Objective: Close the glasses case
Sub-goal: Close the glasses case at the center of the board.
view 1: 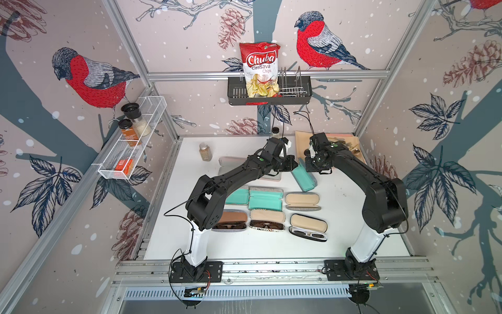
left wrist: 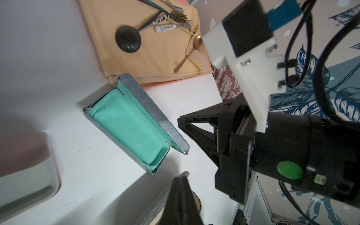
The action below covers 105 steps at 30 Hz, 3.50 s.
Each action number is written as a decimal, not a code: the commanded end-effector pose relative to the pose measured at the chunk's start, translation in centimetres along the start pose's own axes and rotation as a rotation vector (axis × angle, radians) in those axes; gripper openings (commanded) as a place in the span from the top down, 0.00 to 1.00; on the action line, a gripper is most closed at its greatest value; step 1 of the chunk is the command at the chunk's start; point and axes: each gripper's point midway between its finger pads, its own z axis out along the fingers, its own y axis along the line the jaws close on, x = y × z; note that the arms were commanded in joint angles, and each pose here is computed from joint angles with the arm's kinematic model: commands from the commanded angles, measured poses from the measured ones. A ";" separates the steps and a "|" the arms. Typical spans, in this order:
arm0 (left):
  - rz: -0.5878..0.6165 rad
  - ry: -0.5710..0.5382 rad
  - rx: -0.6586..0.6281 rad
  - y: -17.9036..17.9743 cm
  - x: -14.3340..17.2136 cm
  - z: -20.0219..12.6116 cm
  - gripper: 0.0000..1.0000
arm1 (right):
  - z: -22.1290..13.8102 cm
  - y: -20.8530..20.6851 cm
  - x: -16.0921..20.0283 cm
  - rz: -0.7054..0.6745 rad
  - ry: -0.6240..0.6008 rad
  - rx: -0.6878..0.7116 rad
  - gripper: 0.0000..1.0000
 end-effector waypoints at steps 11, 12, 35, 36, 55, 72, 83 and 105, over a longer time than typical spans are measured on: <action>-0.010 0.135 -0.097 4.3 3.5 3.3 1.00 | 0.9 -0.8 -0.6 0.155 -0.003 -0.112 1.00; -0.010 0.143 -0.102 4.5 3.6 3.7 1.00 | 0.9 -1.0 -0.6 0.158 -0.003 -0.110 1.00; -0.010 0.190 -0.242 9.1 4.3 7.7 1.00 | 3.0 -1.5 0.4 0.159 0.043 -0.106 0.98; -0.011 0.192 -0.243 9.3 4.4 7.9 1.00 | 3.0 -1.6 0.4 0.159 0.043 -0.107 0.98; -0.020 0.209 -0.287 10.4 4.7 8.5 1.00 | 3.7 -1.6 0.2 0.155 0.052 -0.106 0.96; -0.039 0.216 -0.267 10.7 4.9 9.9 1.00 | 4.3 -1.5 0.9 0.149 0.077 -0.114 0.94; -0.039 0.220 -0.249 10.1 5.2 10.4 1.00 | 4.9 -0.3 1.8 0.131 0.096 -0.130 0.94; -0.033 0.208 -0.228 9.4 4.8 10.3 1.00 | 5.7 1.5 1.9 0.116 0.116 -0.156 0.94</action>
